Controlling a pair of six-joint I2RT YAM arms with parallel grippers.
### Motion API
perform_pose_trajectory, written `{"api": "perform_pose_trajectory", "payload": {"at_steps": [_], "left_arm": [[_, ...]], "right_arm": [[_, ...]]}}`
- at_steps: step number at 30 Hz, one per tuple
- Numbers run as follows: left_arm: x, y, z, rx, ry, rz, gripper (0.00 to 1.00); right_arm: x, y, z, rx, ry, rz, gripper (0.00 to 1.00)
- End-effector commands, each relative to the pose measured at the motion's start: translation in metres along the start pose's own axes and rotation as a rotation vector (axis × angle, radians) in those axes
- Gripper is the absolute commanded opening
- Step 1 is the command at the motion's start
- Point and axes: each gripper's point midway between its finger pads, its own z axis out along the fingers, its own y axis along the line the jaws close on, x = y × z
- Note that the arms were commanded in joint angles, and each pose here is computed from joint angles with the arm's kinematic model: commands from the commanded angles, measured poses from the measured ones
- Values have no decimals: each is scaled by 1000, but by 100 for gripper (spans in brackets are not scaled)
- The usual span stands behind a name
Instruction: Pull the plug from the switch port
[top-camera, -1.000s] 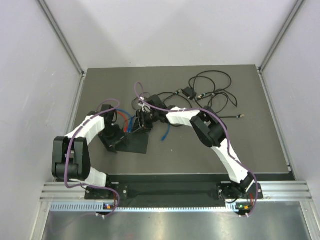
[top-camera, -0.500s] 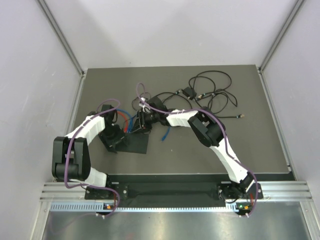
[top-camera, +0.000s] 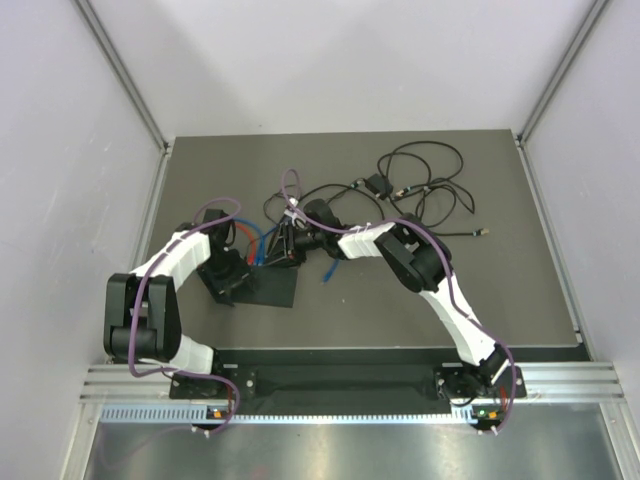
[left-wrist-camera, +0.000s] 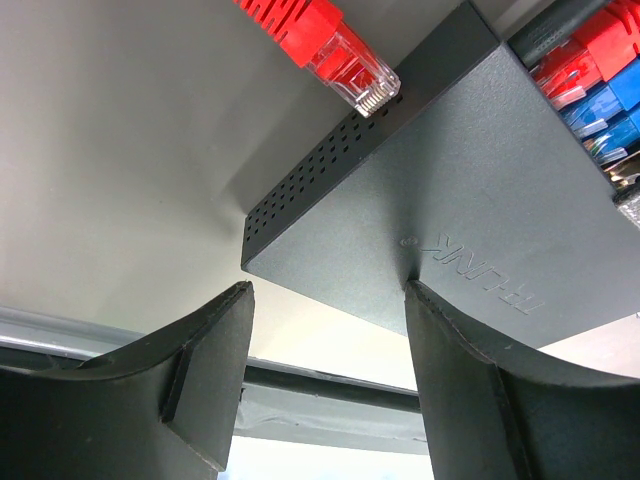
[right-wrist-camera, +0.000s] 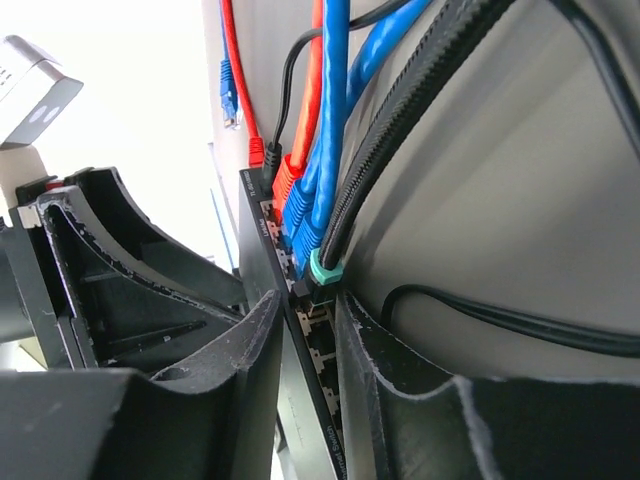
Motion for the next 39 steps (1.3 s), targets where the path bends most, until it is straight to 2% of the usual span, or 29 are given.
{"api": "perform_pose_trajectory", "payload": {"at_steps": [1,16,21,31,34,39], "left_arm": [[21,43,14,-196,52,28,67],[22,44,15,-199,54,33,67],[22,44,15,-200,53,36,67],[22,43,15,-199,54,37,67],[22,43,15,-199,54,36,67],[23,42,15,-198,55,40,67]], "right_arm": [[-6,-14,6,4,-20,3,26],[-9,-12,0,-107,-72,154,26],[-5,-22,1,-22,-36,85,25],[-3,-30,1,37,-10,-2,28],[-4,-32,2,47,-12,16,20],[-9,-27,4,33,-30,24,18]]}}
